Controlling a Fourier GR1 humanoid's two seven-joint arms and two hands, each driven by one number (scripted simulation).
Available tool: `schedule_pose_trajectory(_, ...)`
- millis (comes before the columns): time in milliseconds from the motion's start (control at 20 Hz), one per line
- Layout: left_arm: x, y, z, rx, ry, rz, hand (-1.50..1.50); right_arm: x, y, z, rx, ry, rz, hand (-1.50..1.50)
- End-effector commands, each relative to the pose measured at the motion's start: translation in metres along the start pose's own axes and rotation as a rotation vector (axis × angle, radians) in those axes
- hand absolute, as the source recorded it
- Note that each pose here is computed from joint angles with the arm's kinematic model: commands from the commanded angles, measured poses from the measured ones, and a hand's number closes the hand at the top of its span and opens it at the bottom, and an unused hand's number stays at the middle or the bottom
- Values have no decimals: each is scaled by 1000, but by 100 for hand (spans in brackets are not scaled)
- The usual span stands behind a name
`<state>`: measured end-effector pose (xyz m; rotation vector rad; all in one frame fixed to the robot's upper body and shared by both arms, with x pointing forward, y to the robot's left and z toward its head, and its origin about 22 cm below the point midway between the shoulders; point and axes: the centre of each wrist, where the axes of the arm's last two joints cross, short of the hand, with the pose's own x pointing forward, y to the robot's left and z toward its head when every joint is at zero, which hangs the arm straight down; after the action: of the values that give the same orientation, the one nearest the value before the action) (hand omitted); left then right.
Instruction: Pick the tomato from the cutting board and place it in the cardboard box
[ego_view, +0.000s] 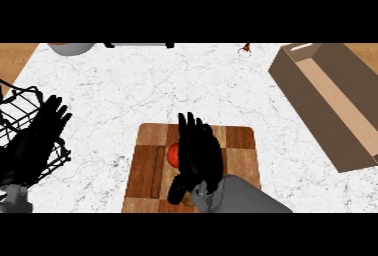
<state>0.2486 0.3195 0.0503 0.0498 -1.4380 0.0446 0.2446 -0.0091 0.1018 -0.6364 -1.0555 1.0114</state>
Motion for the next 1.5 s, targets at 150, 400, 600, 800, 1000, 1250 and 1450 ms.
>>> schedule_pose_trajectory(150,6,0,0,14,-2,2,0,13,4,3,-11,162,16,-150)
schedule_pose_trajectory(400,-6,-3,-5,-6,12,-9,0,22,-4,-14,-16,201,32,-150)
schedule_pose_trajectory(600,-14,-6,12,-15,5,20,0,17,14,-12,11,233,74,-150)
schedule_pose_trajectory(800,-6,1,9,0,-8,1,0,17,15,-9,20,229,53,-150)
schedule_pose_trajectory(1000,2,1,-2,-5,-2,0,0,19,18,-29,26,265,80,-150)
schedule_pose_trajectory(1250,2,-10,-2,-9,-8,-8,0,10,27,-40,29,275,101,-150)
schedule_pose_trajectory(1450,-4,9,4,-7,-2,-3,0,13,24,-45,52,298,92,-150)
